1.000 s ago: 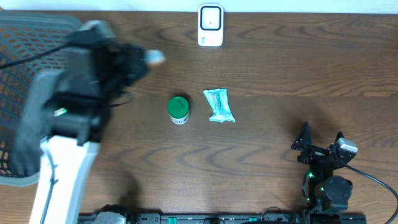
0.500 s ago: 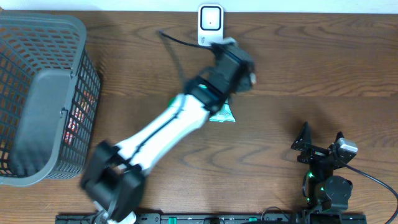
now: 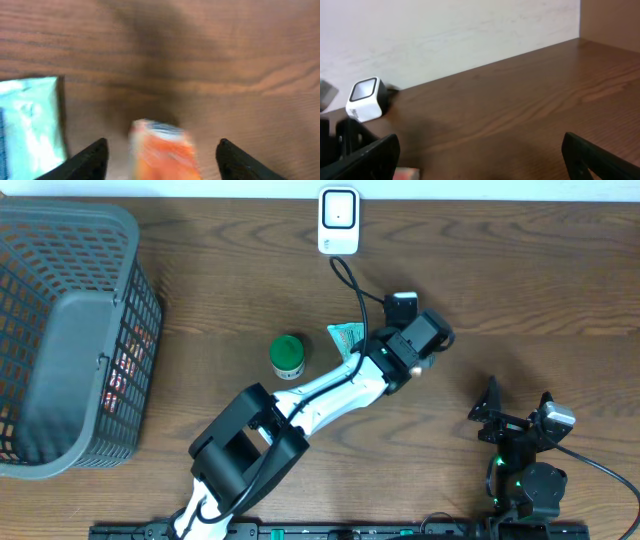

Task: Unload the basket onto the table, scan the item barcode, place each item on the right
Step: 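Carry the Kleenex pack past the scanner toward the right, then drop the Kleenex pack on the table right of the wipes, then reach into the basket and grasp the red Top chocolate bar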

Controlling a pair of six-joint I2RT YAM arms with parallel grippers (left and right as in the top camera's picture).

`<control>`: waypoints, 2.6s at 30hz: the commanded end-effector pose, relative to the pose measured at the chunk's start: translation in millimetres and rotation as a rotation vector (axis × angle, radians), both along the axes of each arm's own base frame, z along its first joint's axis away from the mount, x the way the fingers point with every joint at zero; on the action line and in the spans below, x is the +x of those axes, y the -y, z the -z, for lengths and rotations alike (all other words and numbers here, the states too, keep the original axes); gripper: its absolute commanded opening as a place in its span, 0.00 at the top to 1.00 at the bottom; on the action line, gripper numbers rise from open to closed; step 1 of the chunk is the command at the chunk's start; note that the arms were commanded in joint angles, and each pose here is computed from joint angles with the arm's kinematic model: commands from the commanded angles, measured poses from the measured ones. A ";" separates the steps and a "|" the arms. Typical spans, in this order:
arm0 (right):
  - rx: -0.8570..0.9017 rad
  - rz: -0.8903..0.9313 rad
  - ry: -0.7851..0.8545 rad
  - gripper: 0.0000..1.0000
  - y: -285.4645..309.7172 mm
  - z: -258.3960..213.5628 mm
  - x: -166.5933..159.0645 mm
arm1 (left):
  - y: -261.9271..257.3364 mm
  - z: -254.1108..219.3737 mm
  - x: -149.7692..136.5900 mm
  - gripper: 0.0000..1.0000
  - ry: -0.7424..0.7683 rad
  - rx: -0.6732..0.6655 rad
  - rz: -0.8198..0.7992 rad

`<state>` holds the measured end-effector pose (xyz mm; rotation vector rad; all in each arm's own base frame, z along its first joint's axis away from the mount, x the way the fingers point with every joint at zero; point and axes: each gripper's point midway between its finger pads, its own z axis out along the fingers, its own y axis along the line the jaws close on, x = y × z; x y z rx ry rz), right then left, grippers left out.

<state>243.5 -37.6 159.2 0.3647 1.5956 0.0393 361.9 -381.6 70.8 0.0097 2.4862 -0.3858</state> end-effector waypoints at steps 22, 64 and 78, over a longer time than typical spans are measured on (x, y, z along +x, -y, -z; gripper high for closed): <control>0.012 0.006 0.003 0.01 1.1 0.2 -0.5 | -409.2 -302.0 -5.3 0.02 0.437 0.293 -0.532; 0.012 0.006 0.003 0.01 1.1 0.2 -0.5 | -580.1 16.0 -103.9 0.01 -0.833 -0.078 -0.650; 0.012 0.006 0.003 0.01 1.1 0.2 -0.5 | -590.9 33.4 -86.2 0.01 -0.734 -0.034 -0.640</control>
